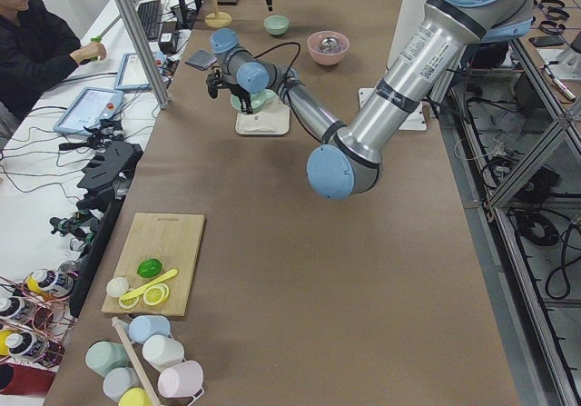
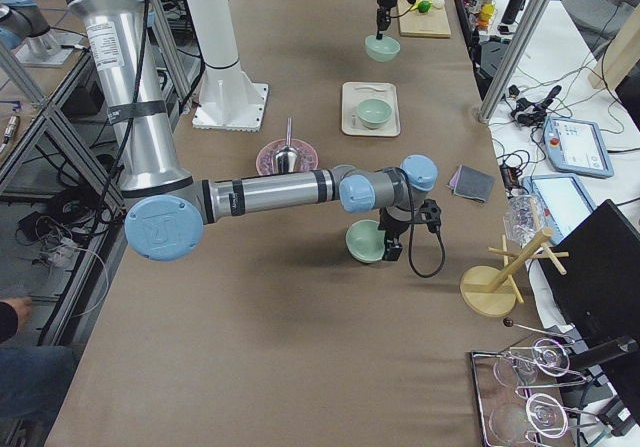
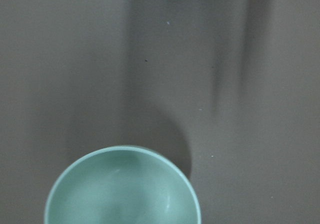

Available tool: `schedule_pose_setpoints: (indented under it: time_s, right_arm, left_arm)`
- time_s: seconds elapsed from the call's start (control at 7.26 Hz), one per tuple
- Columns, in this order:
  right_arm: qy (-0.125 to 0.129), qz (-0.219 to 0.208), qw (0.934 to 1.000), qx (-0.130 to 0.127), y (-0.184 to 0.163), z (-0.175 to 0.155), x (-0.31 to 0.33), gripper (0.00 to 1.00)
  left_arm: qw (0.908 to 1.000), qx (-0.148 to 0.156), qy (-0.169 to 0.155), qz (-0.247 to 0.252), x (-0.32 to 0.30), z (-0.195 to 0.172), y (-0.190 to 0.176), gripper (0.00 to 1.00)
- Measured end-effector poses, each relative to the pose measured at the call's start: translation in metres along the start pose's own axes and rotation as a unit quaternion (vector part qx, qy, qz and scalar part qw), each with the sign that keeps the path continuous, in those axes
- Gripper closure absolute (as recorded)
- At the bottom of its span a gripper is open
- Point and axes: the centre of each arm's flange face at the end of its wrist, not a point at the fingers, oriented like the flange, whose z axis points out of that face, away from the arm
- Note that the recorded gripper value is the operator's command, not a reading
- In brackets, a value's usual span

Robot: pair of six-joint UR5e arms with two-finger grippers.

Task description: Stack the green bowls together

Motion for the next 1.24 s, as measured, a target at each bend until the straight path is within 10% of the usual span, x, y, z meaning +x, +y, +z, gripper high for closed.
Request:
schedule_pose_setpoints:
  time_s: [0.69, 0.83, 1.24]
  right_arm:
    - [-0.01, 0.001, 0.9999, 0.001, 0.007, 0.042, 0.024, 0.65]
    - [-0.01, -0.001, 0.9999, -0.001, 0.008, 0.045, 0.021, 0.97]
    - [-0.016, -0.011, 0.9998, -0.001, 0.008, 0.046, 0.005, 1.0]
  left_arm:
    - [1.0, -0.002, 0.002, 0.002, 0.007, 0.001, 0.004, 1.0]
    - [1.0, -0.002, 0.003, 0.002, 0.007, 0.001, 0.004, 1.0]
    - [1.0, -0.002, 0.002, 0.002, 0.006, 0.001, 0.005, 1.0]
